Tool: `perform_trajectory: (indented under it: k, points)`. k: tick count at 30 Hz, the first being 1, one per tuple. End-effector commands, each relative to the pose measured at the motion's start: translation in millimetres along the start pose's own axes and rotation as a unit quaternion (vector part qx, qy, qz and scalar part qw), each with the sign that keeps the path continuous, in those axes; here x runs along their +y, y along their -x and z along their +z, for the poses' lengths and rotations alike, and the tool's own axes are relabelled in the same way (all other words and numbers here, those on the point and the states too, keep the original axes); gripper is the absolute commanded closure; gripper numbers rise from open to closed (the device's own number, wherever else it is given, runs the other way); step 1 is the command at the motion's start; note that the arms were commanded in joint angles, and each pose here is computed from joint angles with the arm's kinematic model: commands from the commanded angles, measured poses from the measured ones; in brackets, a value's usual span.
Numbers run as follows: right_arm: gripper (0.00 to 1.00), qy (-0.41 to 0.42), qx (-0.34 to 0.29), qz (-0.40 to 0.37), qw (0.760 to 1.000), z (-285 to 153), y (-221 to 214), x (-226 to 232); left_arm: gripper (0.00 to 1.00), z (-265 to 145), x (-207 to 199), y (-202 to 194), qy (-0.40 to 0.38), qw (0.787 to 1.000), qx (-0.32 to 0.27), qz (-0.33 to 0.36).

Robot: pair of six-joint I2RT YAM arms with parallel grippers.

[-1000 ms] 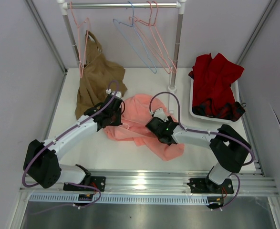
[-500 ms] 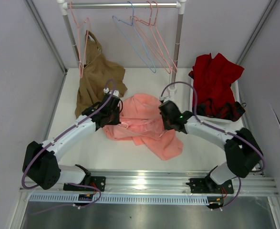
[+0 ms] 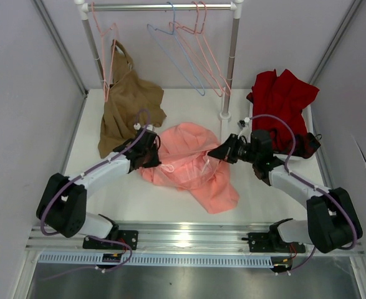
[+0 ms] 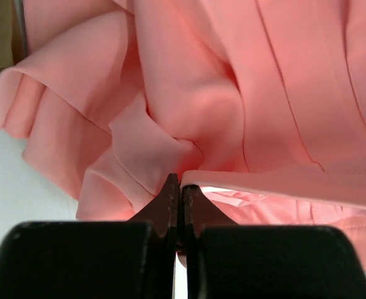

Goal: Place the skirt on the hanger

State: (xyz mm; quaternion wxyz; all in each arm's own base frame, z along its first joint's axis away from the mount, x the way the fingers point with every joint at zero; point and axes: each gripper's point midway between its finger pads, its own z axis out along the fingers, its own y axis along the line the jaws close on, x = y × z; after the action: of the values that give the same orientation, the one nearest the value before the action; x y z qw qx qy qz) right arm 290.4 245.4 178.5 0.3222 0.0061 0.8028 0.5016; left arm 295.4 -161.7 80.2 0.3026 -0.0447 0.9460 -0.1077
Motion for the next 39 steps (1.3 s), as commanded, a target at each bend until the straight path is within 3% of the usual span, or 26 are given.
perform_trajectory:
  k: [1, 6, 13, 16, 20, 23, 27, 33, 35, 37, 38, 39]
  points:
    - [1.0, 0.084, -0.019, 0.004, 0.996, 1.6, 12.3, 21.7, 1.0, 18.5, 25.2, 6.7, 0.034, 0.997, -0.017, -0.061]
    - [1.0, 0.043, -0.005, 0.047, 0.998, 13.8, -8.1, -24.4, 1.0, 35.2, 40.6, -0.6, 0.069, 0.995, -0.012, -0.068]
    - [1.0, -0.114, -0.002, 0.065, 0.991, 18.0, -26.6, -100.6, 0.97, 36.8, 32.4, -20.7, 0.029, 0.997, -0.022, -0.069]
    - [1.0, -0.171, -0.013, 0.07, 0.983, 13.2, -24.4, -121.3, 0.88, 32.5, 29.7, -21.9, 0.015, 0.998, -0.035, -0.056]
    - [1.0, -0.211, -0.034, 0.075, 0.974, 6.2, -17.4, -132.9, 0.56, 18.7, 9.8, -4.1, -0.029, 0.997, -0.07, -0.033]
    - [1.0, -0.213, -0.038, 0.079, 0.973, 3.5, -19.6, -132.5, 0.51, 1.6, -6.7, 12.7, -0.043, 0.994, -0.098, -0.006]
    - [1.0, -0.216, -0.048, 0.074, 0.972, 2.3, -18.2, -128.8, 0.49, -7.1, -22.5, 6.0, -0.043, 0.995, -0.076, 0.041]
    - [1.0, -0.204, -0.048, 0.07, 0.975, 5.4, -16.7, -122.1, 0.5, -12.2, -30.6, -24.6, -0.029, 0.996, -0.056, 0.068]
    - [1.0, -0.202, -0.041, 0.066, 0.976, 6.9, -18.2, -120.5, 0.55, -12.2, -28.8, -27.2, -0.028, 0.996, -0.056, 0.06]
    - [0.98, -0.204, -0.037, 0.061, 0.976, 7.4, -18.8, -118.5, 0.66, -7.2, -20.5, -26.5, 0.001, 0.997, -0.054, 0.061]
    - [0.95, -0.206, -0.034, 0.054, 0.977, 7.9, -20.7, -115.9, 0.8, -4.0, -16.3, -27.9, 0.015, 0.997, -0.048, 0.063]
    - [0.91, -0.21, -0.034, 0.041, 0.976, 8.3, -18.9, -113.7, 0.88, -3.5, -18.9, -16.5, 0.022, 0.996, -0.054, 0.06]
